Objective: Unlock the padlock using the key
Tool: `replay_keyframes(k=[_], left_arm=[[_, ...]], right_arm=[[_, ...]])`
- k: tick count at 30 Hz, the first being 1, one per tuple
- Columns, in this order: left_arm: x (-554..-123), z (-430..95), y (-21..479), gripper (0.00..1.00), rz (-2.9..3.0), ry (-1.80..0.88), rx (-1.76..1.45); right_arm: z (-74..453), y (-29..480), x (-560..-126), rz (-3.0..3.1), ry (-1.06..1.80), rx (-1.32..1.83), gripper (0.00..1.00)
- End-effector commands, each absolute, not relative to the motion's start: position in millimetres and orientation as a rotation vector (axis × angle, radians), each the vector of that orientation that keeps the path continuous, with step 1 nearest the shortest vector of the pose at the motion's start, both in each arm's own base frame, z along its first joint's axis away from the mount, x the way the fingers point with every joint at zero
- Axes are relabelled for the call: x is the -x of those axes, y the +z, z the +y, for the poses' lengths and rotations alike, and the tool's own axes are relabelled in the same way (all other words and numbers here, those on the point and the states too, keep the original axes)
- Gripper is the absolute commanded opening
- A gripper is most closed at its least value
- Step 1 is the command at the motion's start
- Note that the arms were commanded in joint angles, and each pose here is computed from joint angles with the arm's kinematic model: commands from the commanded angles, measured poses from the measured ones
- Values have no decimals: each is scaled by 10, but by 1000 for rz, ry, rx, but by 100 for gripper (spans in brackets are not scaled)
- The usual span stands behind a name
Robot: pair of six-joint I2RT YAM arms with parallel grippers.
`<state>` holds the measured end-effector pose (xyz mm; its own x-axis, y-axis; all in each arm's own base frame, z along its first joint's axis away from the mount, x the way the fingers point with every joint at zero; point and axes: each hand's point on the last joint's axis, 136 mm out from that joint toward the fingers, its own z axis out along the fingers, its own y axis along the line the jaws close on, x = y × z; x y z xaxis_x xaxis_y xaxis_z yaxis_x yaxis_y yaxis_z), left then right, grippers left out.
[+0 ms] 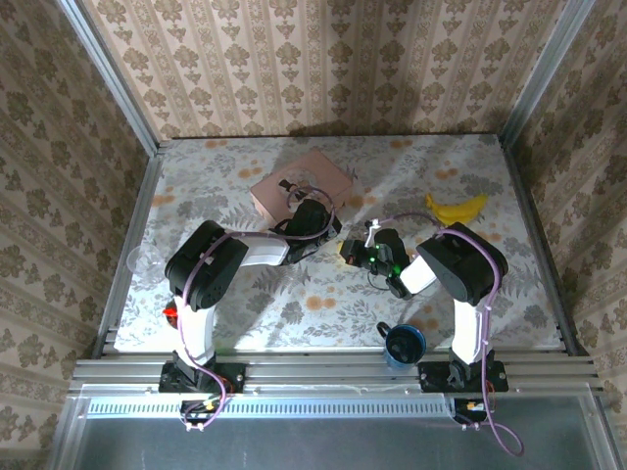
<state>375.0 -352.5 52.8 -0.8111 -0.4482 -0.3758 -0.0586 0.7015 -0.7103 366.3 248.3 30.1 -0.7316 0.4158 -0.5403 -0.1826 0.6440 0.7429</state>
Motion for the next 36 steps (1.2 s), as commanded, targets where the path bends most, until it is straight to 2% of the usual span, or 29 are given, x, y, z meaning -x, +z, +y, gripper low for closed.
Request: replay_keyframes(k=[1, 36], left_arm=[[-3461, -3743, 397, 0, 2506, -1045, 332], [-3574, -3656, 437, 0, 2467, -1063, 382]], right_arm=[[2432, 259, -3628, 2151, 1021, -168, 0], [2305, 134, -3504, 2193, 995, -226, 0]])
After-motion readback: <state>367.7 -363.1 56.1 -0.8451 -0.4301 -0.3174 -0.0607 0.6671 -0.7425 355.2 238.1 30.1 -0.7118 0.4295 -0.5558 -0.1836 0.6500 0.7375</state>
